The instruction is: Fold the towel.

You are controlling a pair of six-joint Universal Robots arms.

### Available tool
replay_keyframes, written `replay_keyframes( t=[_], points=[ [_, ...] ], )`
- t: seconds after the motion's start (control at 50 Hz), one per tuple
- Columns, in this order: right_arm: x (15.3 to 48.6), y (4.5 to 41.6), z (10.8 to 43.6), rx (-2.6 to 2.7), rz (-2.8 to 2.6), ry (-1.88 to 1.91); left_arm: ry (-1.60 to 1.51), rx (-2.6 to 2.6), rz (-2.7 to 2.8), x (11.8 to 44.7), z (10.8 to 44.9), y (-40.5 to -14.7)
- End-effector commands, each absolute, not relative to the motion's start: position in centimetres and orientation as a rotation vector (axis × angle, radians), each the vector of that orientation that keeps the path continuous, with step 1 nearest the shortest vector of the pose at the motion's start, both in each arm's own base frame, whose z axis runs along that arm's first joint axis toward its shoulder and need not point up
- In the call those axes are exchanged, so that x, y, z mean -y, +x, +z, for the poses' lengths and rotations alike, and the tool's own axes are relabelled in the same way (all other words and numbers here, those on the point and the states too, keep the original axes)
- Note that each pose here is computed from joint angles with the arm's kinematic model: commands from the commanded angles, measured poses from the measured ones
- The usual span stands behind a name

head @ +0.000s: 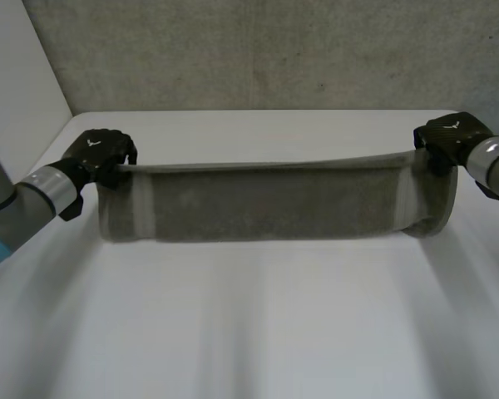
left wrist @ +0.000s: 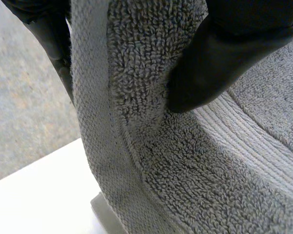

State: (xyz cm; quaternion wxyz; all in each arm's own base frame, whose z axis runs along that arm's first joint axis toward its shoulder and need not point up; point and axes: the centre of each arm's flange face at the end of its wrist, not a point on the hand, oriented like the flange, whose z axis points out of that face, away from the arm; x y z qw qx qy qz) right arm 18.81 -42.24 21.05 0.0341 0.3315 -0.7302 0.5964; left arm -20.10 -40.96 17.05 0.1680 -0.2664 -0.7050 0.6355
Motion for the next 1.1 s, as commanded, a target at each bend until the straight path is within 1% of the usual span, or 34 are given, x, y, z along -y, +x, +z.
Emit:
replay_keyframes(
  t=[0.02, 0.18, 0.38, 0.48, 0.6, 0.68, 0.74, 0.76, 0.8, 0.82, 0.86, 0.92, 0.96, 0.98, 1.0, 1.02, 1.04, 1.06, 1.08, 1.1],
  points=[
    [44.5, 20.8, 19.1, 2.206, 1.855, 1.023, -0.761, 2.023, 1.773, 43.7, 15.4, -21.6],
    [45.7, 21.7, 17.6, 2.177, 1.86, 1.002, -0.746, 2.01, 1.774, 45.1, 14.0, -22.3],
    [46.7, 22.2, 16.5, 2.152, 1.869, 0.975, -0.688, 2.04, 1.807, 46.2, 13.4, -22.1],
    [47.1, 22.2, 16.6, 2.117, 1.895, 0.934, -0.667, 2.055, 1.837, 46.5, 13.5, -21.9],
    [47.6, 22.7, 17.6, 2.035, 1.961, 0.874, -0.557, 2.098, 1.841, 46.7, 13.8, -21.4],
    [47.3, 23.1, 18.3, 2.04, 1.99, 0.846, -0.509, 2.087, 1.812, 46.3, 14.4, -21.9],
    [46.6, 23.1, 19.9, 2.07, 2.03, 0.8, -0.495, 2.078, 1.813, 46.1, 15.3, -21.9],
    [46.6, 23.1, 19.9, 2.07, 2.031, 0.8, -0.495, 2.078, 1.813, 46.1, 15.3, -21.9],
    [45.5, 23.3, 20.5, 2.105, 2.024, 0.813, -0.493, 2.08, 1.811, 45.8, 15.8, -21.9],
    [45.5, 23.3, 20.5, 2.105, 2.024, 0.813, -0.493, 2.08, 1.81, 45.8, 15.8, -21.9],
    [44.0, 23.1, 21.3, 2.142, 2.006, 0.82, -0.488, 2.087, 1.802, 45.3, 16.4, -21.7],
    [43.2, 22.8, 21.3, 2.171, 1.982, 0.824, -0.486, 2.093, 1.796, 44.9, 16.7, -21.6],
    [41.3, 22.3, 21.2, 2.223, 1.935, 0.85, -0.488, 2.107, 1.772, 43.9, 17.0, -21.4],
    [41.3, 22.3, 21.2, 2.223, 1.935, 0.85, -0.488, 2.107, 1.772, 43.9, 17.0, -21.4],
    [40.5, 22.1, 21.1, 2.251, 1.914, 0.865, -0.485, 2.119, 1.756, 43.3, 17.1, -21.3],
    [39.7, 21.9, 20.7, 2.281, 1.887, 0.888, -0.484, 2.131, 1.74, 42.6, 17.2, -21.1],
    [39.7, 21.9, 20.7, 2.281, 1.887, 0.889, -0.484, 2.132, 1.74, 42.6, 17.2, -21.1],
    [39.0, 21.7, 20.2, 2.309, 1.858, 0.907, -0.484, 2.146, 1.719, 41.9, 17.1, -21.1],
    [38.7, 21.2, 19.5, 2.337, 1.825, 0.914, -0.484, 2.146, 1.719, 41.9, 17.1, -21.1],
    [38.7, 21.2, 19.5, 2.338, 1.825, 0.914, -0.485, 2.155, 1.705, 41.2, 17.0, -21.0]
  ],
)
